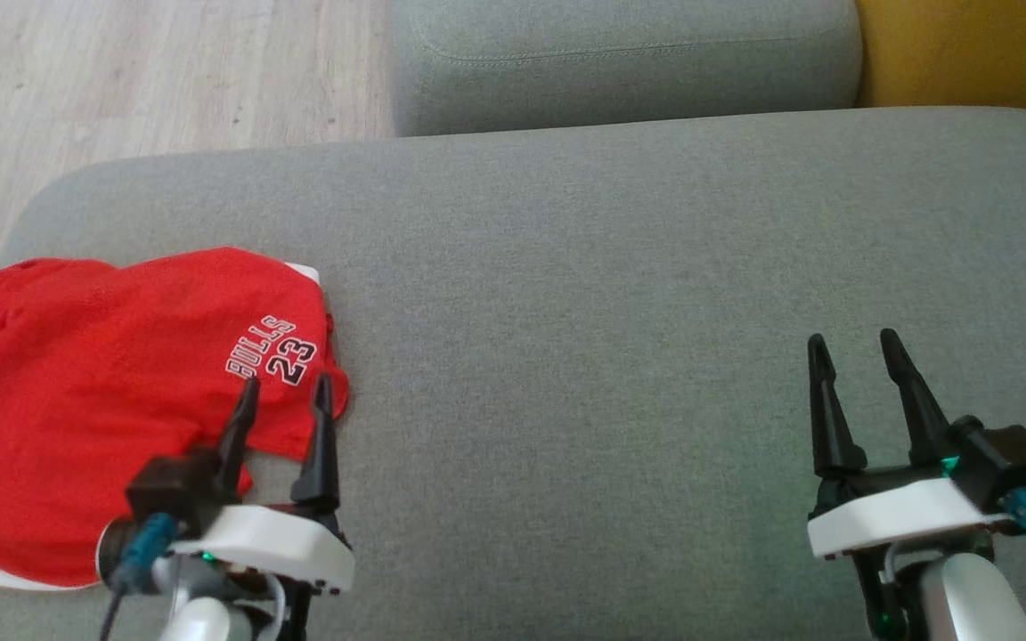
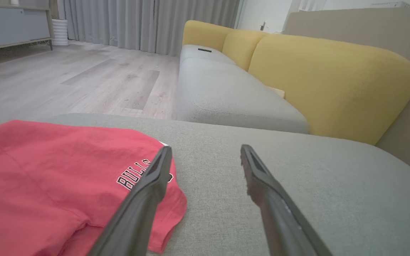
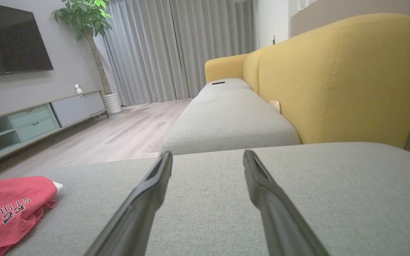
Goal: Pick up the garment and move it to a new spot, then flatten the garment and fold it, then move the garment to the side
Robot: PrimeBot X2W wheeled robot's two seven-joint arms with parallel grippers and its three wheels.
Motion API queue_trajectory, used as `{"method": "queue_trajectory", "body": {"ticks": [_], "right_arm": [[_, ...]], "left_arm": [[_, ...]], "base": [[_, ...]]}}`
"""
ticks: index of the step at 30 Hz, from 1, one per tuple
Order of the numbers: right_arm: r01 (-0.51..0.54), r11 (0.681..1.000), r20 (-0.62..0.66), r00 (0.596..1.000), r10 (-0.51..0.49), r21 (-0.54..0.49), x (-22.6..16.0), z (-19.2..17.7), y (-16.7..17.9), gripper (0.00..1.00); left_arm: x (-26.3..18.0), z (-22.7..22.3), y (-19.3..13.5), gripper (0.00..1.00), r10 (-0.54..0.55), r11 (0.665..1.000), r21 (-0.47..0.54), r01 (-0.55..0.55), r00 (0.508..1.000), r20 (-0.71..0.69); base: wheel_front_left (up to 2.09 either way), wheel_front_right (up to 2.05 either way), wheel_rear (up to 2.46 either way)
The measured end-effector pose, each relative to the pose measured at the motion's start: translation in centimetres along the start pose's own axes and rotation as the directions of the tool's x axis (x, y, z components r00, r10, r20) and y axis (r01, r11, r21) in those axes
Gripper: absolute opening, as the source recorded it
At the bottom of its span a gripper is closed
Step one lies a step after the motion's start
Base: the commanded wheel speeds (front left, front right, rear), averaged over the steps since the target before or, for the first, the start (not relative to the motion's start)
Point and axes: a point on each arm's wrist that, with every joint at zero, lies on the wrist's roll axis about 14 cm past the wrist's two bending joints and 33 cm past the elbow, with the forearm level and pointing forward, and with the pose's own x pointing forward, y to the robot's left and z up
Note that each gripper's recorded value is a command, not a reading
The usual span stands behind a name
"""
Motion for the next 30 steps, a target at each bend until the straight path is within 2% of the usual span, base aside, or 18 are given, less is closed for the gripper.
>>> {"method": "queue_trajectory", "body": {"ticks": [12, 17, 25, 30], "right_arm": [[-0.05, 0.985, 0.02, 0.998, 0.054, -0.162, 0.1, 0.4, 1.2, 1.0], [-0.061, 0.984, 0.034, 0.997, 0.067, -0.167, 0.2, 0.6, 1.6, 1.0], [-0.028, 0.999, 0.052, 0.998, 0.03, -0.046, 0.0, 0.4, 0.8, 1.0], [-0.018, 1.0, 0.044, 0.999, 0.018, -0.013, -0.2, -0.1, 0.5, 1.0]], "left_arm": [[-0.7, -0.3, -1.6, 1.0, -0.055, 0.984, 0.172, 0.051, 0.998, 0.019], [-0.4, 1.5, -1.8, 1.0, -0.051, 0.992, 0.122, 0.04, 0.995, 0.086], [-0.8, 1.7, -0.7, 1.0, -0.036, 0.999, 0.01, 0.035, 0.993, 0.113], [-1.3, 1.0, 0.3, 1.0, -0.026, 0.999, -0.023, 0.029, 0.995, 0.101]], "base": [[0.0, 0.0, 0.0], [0.0, 0.0, 0.0], [0.0, 0.0, 0.0], [0.0, 0.0, 0.0]]}}
